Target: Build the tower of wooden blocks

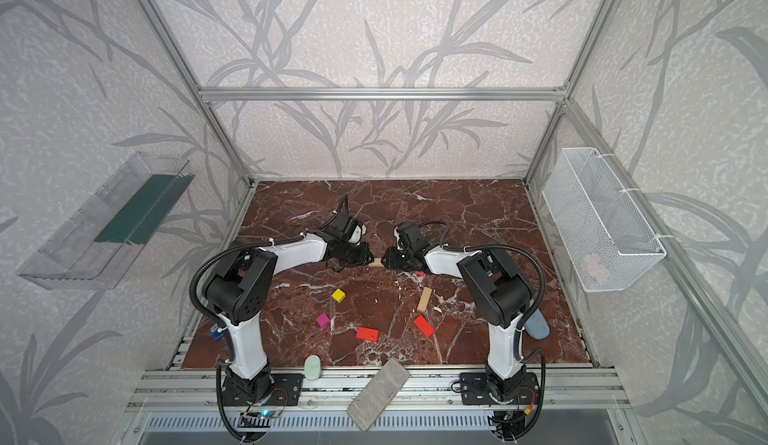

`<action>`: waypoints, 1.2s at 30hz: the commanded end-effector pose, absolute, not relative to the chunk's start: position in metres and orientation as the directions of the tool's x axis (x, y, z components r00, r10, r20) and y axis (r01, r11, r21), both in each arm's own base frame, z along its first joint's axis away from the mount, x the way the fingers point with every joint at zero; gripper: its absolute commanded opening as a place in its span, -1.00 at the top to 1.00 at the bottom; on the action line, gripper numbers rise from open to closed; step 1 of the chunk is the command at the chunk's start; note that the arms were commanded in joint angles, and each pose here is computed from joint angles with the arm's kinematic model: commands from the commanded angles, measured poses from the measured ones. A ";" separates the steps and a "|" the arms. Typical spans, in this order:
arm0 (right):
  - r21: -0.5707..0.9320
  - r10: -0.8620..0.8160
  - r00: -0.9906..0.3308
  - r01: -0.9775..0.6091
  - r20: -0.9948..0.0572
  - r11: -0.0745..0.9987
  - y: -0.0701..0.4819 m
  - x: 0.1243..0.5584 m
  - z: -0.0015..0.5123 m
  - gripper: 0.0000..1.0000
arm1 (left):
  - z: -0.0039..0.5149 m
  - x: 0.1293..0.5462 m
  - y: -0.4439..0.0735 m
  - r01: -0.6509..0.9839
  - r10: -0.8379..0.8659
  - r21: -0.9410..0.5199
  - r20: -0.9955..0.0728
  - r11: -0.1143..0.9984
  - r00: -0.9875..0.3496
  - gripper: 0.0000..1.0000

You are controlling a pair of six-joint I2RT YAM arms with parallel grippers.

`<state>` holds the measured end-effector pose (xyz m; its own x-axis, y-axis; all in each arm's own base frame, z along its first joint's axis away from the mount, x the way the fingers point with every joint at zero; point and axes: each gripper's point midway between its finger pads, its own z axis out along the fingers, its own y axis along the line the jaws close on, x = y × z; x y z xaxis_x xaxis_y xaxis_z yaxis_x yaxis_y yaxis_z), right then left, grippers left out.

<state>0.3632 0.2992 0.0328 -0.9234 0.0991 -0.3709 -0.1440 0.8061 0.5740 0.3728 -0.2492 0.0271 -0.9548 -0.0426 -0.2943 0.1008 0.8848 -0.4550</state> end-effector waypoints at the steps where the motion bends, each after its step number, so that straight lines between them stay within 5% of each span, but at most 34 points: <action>1: 0.594 0.115 -0.915 -0.151 -0.386 0.790 0.299 0.362 0.047 0.10 | 0.029 0.366 -0.240 0.091 -0.026 -0.396 -0.280 0.914 -0.960 0.42; 14: 0.600 0.114 -0.912 -0.160 -0.393 0.784 0.298 0.360 0.055 0.25 | 0.085 0.373 -0.235 0.134 -0.030 -0.390 -0.387 0.911 -0.922 0.42; 25: 0.507 -0.015 -0.865 -0.309 -0.502 0.805 0.273 0.326 0.125 -0.01 | 0.214 0.388 -0.220 0.241 -0.043 -0.336 -0.656 0.910 -0.754 0.41; 30: 0.292 -0.216 -0.834 -0.403 -0.508 0.867 0.228 0.290 0.153 -0.42 | 0.216 0.367 -0.205 0.257 -0.085 -0.349 -0.723 0.901 -0.685 0.34; 36: 0.124 -0.387 -0.808 -0.484 -0.445 0.866 0.186 0.255 0.159 -0.52 | 0.210 0.349 -0.185 0.247 -0.067 -0.300 -0.748 0.921 -0.660 0.27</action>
<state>0.2883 0.2201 0.1800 -0.7863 -0.2171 -0.5785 -0.4324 0.8621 0.2643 0.3474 -0.1936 0.1980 -0.7075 -0.0695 -0.7032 0.2469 0.9081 -0.3382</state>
